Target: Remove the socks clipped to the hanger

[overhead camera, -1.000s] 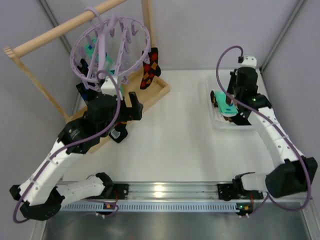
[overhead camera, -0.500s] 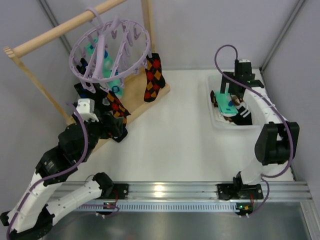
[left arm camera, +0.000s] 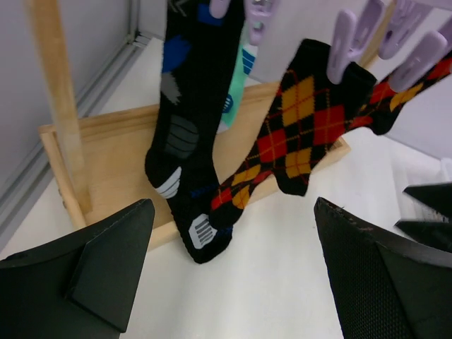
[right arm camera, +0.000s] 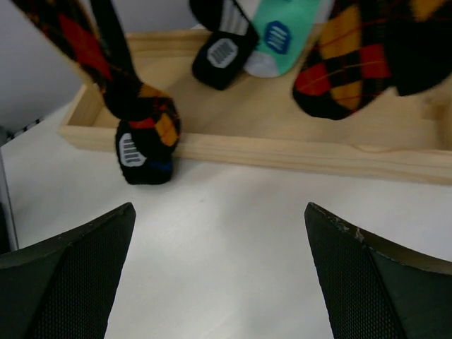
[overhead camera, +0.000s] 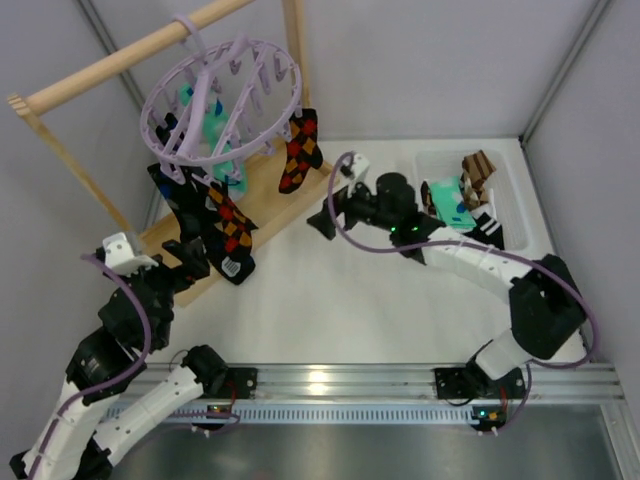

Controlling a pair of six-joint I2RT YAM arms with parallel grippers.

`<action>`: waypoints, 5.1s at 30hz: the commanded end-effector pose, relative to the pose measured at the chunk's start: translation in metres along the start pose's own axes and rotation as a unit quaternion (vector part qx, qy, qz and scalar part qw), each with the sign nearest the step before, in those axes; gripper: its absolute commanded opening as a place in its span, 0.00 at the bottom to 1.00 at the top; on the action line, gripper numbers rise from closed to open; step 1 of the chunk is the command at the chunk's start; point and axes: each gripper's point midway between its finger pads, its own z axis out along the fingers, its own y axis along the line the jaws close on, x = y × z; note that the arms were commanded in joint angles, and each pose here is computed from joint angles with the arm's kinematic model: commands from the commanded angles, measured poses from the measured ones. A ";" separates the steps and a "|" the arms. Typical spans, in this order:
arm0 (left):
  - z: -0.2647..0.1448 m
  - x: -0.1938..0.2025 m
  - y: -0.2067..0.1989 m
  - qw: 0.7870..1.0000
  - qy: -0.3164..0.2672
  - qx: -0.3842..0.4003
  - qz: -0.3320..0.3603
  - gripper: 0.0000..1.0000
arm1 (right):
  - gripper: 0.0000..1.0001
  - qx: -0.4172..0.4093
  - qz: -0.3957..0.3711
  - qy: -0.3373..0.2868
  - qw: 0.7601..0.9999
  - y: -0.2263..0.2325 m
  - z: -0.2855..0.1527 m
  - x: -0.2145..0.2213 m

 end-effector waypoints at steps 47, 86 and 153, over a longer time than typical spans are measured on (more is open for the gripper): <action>0.047 -0.093 -0.112 0.997 0.064 0.031 0.004 0.98 | 0.00 0.054 -0.065 -0.112 0.990 0.160 0.016 -0.023; 0.106 -0.055 -0.103 0.995 0.049 -0.088 0.025 0.73 | 0.00 0.013 -0.060 -0.105 0.993 0.201 0.013 -0.021; -0.038 -0.004 -0.126 0.936 0.108 0.333 0.042 0.98 | 0.92 0.577 0.161 0.050 0.799 -0.285 -0.272 -0.006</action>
